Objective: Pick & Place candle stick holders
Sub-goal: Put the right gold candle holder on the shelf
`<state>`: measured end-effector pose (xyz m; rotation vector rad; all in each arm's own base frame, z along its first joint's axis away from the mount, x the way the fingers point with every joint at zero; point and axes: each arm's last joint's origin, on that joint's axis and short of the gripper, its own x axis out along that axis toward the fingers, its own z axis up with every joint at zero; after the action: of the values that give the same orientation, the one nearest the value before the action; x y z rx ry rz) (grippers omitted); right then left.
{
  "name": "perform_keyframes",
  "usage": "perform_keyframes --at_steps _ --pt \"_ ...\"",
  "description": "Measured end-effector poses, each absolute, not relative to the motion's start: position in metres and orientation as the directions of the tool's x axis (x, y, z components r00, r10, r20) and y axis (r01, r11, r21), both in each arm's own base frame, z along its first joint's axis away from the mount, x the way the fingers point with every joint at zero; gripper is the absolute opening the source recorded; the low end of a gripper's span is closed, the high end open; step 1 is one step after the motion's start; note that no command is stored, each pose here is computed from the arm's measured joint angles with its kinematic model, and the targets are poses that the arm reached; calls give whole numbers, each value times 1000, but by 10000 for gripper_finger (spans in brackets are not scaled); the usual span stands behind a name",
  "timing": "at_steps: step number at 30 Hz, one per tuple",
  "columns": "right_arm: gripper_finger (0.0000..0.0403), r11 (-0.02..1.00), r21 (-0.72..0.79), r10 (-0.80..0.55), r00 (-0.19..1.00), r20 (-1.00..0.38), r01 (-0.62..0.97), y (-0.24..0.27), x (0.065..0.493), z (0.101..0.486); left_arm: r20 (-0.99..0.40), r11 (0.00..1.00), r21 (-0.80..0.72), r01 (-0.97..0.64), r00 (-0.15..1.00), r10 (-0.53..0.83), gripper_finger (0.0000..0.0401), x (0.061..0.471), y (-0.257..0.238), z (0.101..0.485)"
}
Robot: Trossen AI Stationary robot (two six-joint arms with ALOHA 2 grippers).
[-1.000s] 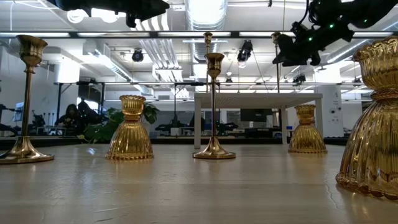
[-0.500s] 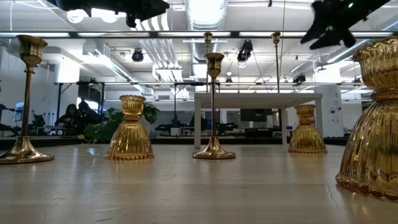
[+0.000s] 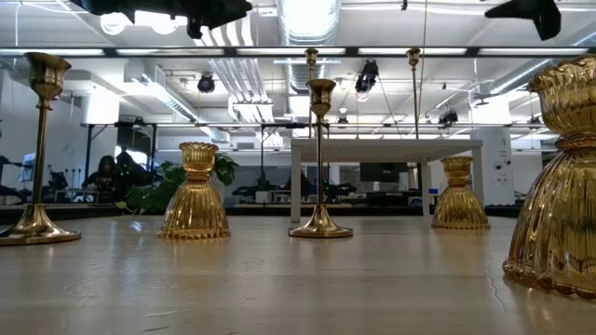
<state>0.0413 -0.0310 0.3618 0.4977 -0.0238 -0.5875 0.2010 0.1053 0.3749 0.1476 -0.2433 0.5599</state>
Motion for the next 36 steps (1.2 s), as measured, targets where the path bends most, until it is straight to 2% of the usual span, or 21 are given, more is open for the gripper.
perform_keyframes --at_steps 6,15,26,36 --pt "116 799 489 -380 924 -41 350 -43 72 368 283 837 71 -542 816 504 138 197 103 378" --pt "71 867 473 -133 988 -75 153 -40 144 365 299 837 69 -542 812 501 138 193 101 381" --pt "14 872 456 -116 980 -160 178 15 176 356 294 843 73 -534 819 493 138 193 101 381" --pt "8 909 317 -174 937 -304 271 64 205 320 266 858 78 -508 840 473 138 195 101 378"
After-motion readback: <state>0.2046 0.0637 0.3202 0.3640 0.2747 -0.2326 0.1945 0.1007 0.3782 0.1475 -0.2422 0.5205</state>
